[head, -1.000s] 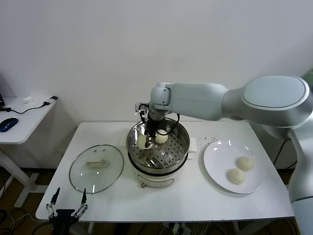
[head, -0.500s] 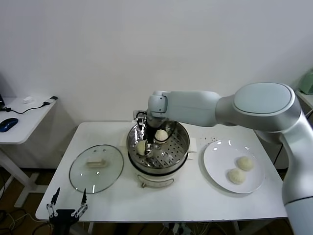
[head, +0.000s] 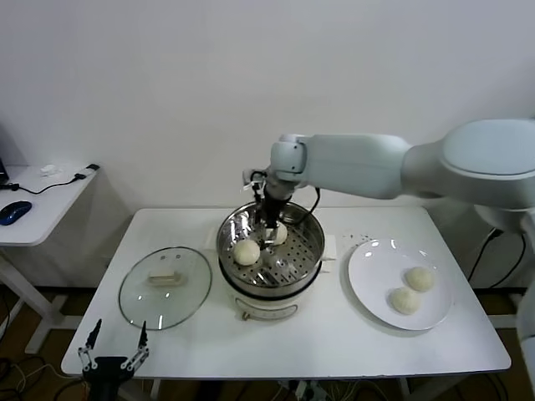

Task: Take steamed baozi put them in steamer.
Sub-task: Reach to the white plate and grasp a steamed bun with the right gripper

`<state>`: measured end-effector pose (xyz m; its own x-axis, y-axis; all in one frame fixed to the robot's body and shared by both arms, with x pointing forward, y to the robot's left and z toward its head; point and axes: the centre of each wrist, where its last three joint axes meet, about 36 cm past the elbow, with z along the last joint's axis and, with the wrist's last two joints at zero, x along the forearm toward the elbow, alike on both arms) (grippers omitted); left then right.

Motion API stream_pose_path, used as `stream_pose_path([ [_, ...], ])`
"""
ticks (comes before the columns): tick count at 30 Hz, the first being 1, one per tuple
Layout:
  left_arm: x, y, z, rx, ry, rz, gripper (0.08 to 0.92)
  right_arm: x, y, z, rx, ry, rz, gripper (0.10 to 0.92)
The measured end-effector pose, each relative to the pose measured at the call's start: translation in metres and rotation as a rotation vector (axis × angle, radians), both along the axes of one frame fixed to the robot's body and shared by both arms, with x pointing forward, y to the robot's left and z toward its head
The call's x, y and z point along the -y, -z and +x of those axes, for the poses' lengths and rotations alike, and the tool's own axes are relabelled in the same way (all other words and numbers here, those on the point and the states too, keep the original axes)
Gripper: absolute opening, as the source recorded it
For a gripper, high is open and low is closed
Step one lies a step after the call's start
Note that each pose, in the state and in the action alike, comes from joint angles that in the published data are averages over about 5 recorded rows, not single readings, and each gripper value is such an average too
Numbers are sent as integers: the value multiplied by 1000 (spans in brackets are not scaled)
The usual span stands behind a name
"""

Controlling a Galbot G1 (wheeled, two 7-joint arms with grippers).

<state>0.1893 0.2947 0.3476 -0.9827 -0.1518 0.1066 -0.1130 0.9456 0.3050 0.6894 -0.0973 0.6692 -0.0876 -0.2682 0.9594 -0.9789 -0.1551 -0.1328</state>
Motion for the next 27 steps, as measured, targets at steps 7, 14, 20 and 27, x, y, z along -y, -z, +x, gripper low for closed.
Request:
stream_pose_path([
  [7, -3, -2, 5, 4, -9, 3, 823, 97, -19, -14, 3, 30, -27, 823],
  [14, -6, -5, 6, 5, -16, 9, 823, 201, 14, -39, -3, 97, -51, 823],
  [20, -5, -4, 6, -3, -20, 14, 823, 261, 68, -61, -15, 138, -87, 823],
  [27, -6, -4, 7, -7, -30, 18, 823, 297, 131, -80, -37, 165, -138, 823],
])
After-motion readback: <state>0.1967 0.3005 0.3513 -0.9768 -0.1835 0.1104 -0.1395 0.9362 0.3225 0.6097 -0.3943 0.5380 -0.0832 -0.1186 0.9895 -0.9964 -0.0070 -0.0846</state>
